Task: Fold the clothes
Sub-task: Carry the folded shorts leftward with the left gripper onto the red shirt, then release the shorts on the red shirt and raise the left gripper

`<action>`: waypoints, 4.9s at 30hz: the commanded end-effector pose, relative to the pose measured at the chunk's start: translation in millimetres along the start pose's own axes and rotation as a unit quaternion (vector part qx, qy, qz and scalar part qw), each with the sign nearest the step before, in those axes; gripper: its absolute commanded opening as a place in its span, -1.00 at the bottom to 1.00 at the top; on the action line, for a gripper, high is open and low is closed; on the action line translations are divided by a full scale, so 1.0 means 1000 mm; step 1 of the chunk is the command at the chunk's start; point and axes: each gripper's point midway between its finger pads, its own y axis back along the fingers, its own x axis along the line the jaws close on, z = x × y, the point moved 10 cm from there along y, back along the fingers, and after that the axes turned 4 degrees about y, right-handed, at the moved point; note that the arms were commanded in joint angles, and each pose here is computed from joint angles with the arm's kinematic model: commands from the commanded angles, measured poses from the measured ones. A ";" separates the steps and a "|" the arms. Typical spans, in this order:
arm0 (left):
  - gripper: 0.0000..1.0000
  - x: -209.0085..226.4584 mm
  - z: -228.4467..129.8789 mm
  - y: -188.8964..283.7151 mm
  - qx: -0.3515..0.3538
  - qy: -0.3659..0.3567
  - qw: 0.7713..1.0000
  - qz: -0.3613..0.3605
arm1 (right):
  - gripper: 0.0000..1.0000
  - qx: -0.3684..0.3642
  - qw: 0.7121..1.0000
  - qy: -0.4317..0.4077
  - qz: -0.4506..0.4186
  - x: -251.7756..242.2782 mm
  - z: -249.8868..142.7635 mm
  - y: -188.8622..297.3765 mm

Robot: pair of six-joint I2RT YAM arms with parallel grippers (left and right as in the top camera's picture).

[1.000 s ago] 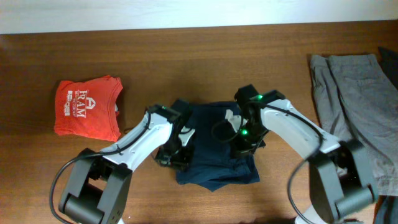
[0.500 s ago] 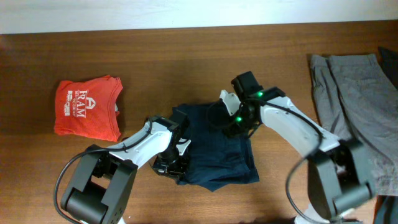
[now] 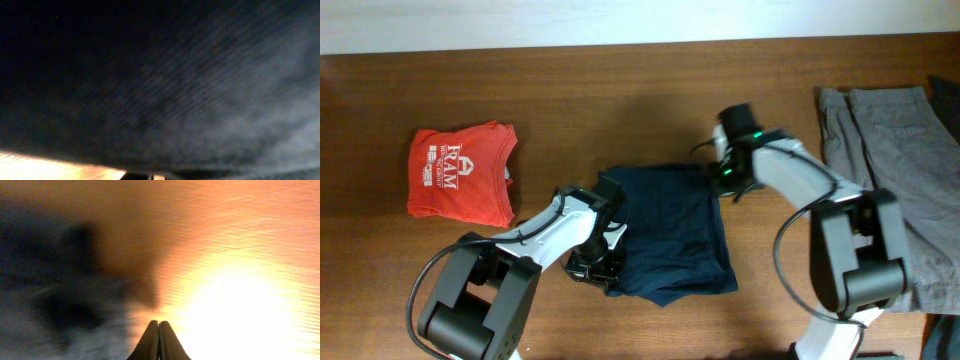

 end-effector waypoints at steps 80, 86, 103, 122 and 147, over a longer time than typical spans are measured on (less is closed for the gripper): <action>-0.99 0.303 0.005 0.217 -0.460 0.231 0.842 -0.158 | 0.28 0.009 0.990 0.041 0.132 0.000 0.020 0.140; -0.92 0.327 -0.012 0.206 -0.440 0.288 0.842 -0.118 | 0.28 0.012 0.990 0.040 0.132 0.000 0.019 0.140; -0.20 0.319 -0.063 0.238 -0.383 0.395 0.832 -0.078 | 0.29 0.025 0.990 0.038 0.133 0.000 0.015 0.141; -0.99 0.367 -0.009 0.164 -0.317 0.453 0.832 0.035 | 0.29 0.023 0.982 0.017 0.188 0.008 0.016 0.143; 0.18 0.094 -0.126 0.381 -0.565 -0.036 0.819 0.088 | 0.50 -0.299 0.930 0.108 0.185 0.022 -0.050 0.347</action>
